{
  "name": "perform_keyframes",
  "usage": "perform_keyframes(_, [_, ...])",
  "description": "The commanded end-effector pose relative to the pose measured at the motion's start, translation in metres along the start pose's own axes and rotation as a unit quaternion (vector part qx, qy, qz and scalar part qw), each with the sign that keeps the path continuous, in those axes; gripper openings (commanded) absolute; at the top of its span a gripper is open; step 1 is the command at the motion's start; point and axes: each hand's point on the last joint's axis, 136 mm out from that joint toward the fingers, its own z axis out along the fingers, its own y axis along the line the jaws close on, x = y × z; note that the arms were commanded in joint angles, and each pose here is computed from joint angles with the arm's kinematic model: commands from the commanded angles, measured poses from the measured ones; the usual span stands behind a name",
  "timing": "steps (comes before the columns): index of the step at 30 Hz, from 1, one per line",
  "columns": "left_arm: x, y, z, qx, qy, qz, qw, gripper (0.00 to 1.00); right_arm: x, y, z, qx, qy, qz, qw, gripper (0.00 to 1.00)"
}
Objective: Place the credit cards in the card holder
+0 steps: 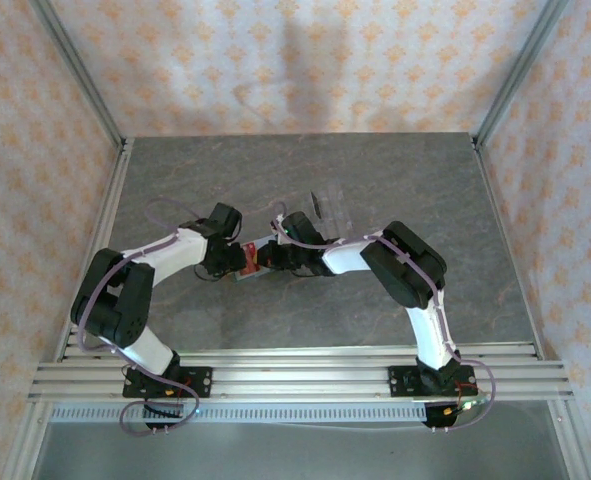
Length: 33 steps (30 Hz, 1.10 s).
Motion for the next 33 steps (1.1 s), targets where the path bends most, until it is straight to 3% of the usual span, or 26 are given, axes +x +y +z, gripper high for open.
perform_keyframes(1, [-0.013,-0.010,-0.027,0.030,-0.016,-0.029,0.999,0.26,0.016,-0.011,0.002,0.021,0.026,0.000,0.999,0.00])
perform_keyframes(6, [-0.024,0.000,-0.035,0.033,-0.020,-0.065,0.997,0.25,0.018,-0.011,0.000,0.021,0.031,0.000,0.999,0.00])
perform_keyframes(10, [-0.029,0.004,-0.028,0.024,-0.016,-0.072,0.997,0.18,0.017,-0.009,-0.002,0.020,0.031,-0.002,0.999,0.00])
perform_keyframes(18, [-0.034,0.010,0.003,-0.002,-0.003,-0.080,0.997,0.11,0.021,-0.003,-0.002,0.019,0.066,-0.018,0.997,0.00])
perform_keyframes(33, [-0.025,0.018,0.023,-0.007,0.008,-0.078,0.997,0.11,0.023,-0.003,-0.009,0.039,0.107,-0.052,0.992,0.00])
